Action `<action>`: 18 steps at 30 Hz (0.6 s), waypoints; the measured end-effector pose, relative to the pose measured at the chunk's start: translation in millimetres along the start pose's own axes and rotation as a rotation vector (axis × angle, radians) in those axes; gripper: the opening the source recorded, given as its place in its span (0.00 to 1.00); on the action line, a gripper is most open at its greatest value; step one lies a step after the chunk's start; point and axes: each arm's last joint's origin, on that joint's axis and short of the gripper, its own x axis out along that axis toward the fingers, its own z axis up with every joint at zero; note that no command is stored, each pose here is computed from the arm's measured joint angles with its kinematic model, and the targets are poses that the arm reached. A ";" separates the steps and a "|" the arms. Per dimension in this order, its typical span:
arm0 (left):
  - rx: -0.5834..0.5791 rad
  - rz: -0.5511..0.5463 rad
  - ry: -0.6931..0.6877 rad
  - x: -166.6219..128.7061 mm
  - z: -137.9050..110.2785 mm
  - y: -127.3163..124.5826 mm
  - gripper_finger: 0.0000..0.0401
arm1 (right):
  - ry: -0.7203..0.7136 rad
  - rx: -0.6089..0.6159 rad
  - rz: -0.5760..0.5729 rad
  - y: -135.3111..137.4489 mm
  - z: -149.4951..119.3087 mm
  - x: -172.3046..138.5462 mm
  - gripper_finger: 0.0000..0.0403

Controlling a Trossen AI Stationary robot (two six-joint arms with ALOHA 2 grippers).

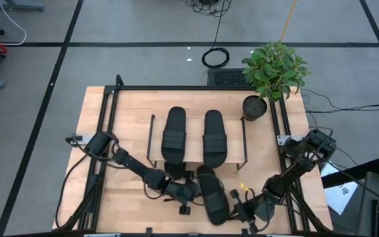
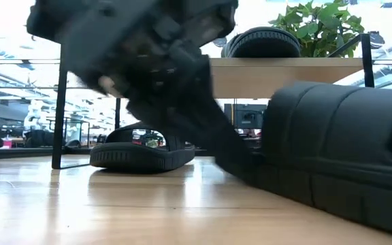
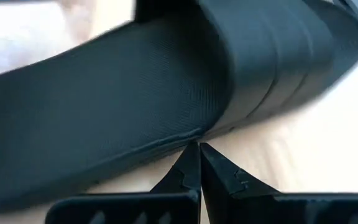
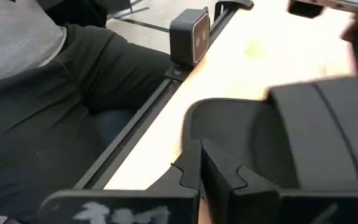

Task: Pick and place slides into the shelf
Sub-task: Move the black slipper under the shelf

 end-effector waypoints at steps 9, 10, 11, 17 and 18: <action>-0.051 0.042 -0.036 6.2 11.3 33.2 0.00 | 0.004 -0.004 -0.002 1.0 -0.8 -0.5 0.00; -0.051 0.045 -0.033 6.3 11.1 34.3 0.00 | 0.006 -0.007 -0.002 1.0 -1.0 -0.5 0.00; -0.047 0.049 -0.030 6.2 10.7 33.9 0.00 | 0.007 -0.009 -0.002 1.0 -1.1 -0.5 0.00; 0.024 0.020 -0.028 3.5 7.7 18.6 0.00 | 0.008 -0.017 -0.010 0.7 -1.3 -0.5 0.00; 0.037 0.016 -0.028 2.9 7.1 15.4 0.00 | 0.004 -0.017 -0.027 0.2 -1.2 -0.5 0.00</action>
